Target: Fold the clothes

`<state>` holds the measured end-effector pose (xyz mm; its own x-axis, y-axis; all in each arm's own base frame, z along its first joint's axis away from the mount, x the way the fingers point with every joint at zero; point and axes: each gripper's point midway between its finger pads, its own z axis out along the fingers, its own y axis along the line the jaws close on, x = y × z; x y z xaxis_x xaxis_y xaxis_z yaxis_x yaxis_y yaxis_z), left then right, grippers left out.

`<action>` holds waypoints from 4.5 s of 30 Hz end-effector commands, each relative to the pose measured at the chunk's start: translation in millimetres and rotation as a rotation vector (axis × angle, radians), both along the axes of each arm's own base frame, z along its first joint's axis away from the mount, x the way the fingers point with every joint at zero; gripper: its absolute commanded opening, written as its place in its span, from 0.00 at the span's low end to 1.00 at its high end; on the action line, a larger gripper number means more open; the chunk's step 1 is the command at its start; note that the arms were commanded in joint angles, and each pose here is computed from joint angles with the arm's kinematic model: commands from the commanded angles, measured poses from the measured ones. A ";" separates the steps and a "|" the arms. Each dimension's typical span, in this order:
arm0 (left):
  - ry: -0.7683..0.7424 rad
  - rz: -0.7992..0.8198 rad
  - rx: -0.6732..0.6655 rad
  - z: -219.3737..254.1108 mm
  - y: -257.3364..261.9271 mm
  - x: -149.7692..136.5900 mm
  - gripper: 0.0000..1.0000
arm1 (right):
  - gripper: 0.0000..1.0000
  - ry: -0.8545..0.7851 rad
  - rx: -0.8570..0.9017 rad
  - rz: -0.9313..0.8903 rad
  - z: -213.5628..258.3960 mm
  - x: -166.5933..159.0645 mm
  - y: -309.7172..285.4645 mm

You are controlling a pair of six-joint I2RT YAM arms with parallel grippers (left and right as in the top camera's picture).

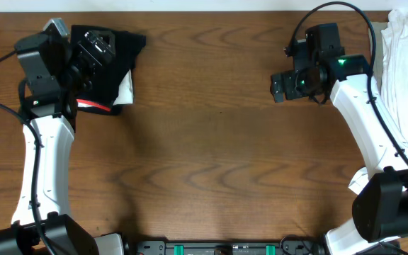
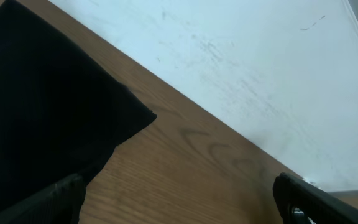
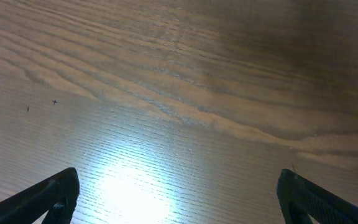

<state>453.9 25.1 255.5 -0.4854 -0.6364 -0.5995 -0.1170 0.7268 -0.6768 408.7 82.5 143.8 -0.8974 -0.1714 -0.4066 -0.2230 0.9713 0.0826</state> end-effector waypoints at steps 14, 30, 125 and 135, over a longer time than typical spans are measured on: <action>-0.005 0.006 0.012 1.9 1.7 3.0 0.98 | 0.99 0.010 0.002 -0.012 -3.6 -0.9 0.1; -0.005 0.006 0.012 1.9 1.7 3.0 0.98 | 0.99 -0.009 0.005 -0.011 4.2 -1.7 0.3; -0.005 0.006 0.012 1.8 1.7 3.0 0.98 | 0.99 -1.335 0.341 -0.240 133.3 -185.7 -58.8; -0.005 0.006 0.012 1.9 1.7 3.0 0.98 | 0.99 -1.359 0.328 -0.282 98.5 -171.9 -65.2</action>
